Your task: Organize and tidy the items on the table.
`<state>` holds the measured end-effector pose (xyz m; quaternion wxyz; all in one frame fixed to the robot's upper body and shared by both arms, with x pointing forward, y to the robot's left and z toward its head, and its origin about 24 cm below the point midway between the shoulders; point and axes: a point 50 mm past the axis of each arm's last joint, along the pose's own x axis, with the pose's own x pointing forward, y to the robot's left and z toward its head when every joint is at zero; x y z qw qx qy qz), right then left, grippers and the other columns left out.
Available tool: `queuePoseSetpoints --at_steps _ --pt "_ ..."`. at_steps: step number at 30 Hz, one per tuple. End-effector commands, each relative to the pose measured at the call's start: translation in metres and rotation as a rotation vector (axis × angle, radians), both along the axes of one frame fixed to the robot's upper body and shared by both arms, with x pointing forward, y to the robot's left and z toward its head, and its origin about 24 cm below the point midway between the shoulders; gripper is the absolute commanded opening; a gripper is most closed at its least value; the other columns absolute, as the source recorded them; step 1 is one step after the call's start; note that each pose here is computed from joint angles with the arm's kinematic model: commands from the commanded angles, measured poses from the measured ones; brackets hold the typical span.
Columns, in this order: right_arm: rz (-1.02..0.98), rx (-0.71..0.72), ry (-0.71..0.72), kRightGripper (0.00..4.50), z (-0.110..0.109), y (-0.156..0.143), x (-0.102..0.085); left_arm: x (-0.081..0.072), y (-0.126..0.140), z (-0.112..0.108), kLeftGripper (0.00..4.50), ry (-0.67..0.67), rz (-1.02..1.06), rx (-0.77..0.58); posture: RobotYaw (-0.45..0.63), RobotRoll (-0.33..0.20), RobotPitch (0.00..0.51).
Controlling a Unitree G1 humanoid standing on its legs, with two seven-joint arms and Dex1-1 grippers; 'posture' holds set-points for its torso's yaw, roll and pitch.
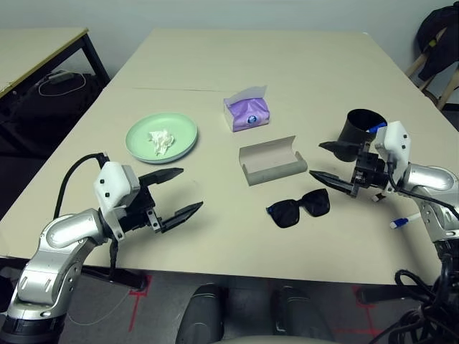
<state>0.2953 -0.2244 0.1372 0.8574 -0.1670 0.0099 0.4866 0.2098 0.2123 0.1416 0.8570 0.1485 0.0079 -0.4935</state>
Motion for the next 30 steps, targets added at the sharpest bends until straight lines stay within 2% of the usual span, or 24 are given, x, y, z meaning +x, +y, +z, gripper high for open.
queuePoseSetpoints --at_steps 1,9,14,24,26,28,30 --pt "0.014 -0.009 -0.02 4.5 0.009 0.007 0.003 -0.006 -0.008 -0.002 4.48 0.015 -0.096 0.023 0.11 0.0 0.078" --pt "0.039 -0.012 -0.054 4.5 0.019 0.015 0.007 -0.007 -0.011 -0.012 4.48 0.022 -0.205 0.114 0.1 0.0 0.074" --pt "0.056 -0.016 -0.059 4.5 0.025 0.019 0.006 0.001 -0.014 -0.012 4.48 0.014 -0.21 0.105 0.09 0.0 0.069" --pt "0.09 -0.013 -0.03 4.5 0.044 0.022 0.003 0.007 -0.011 -0.012 4.48 0.041 -0.208 0.114 0.08 0.0 0.064" --pt "0.056 0.125 -0.021 4.5 0.058 0.024 0.007 0.007 -0.011 -0.012 4.48 0.041 -0.205 0.114 0.08 0.0 0.062" --pt "-0.055 0.377 0.008 4.5 0.08 0.024 0.018 0.007 -0.011 -0.012 4.48 0.043 -0.203 0.114 0.08 0.0 0.062" --pt "-0.138 0.538 0.046 4.5 0.092 0.023 0.026 0.007 -0.011 -0.012 4.48 0.045 -0.202 0.112 0.08 0.0 0.062"
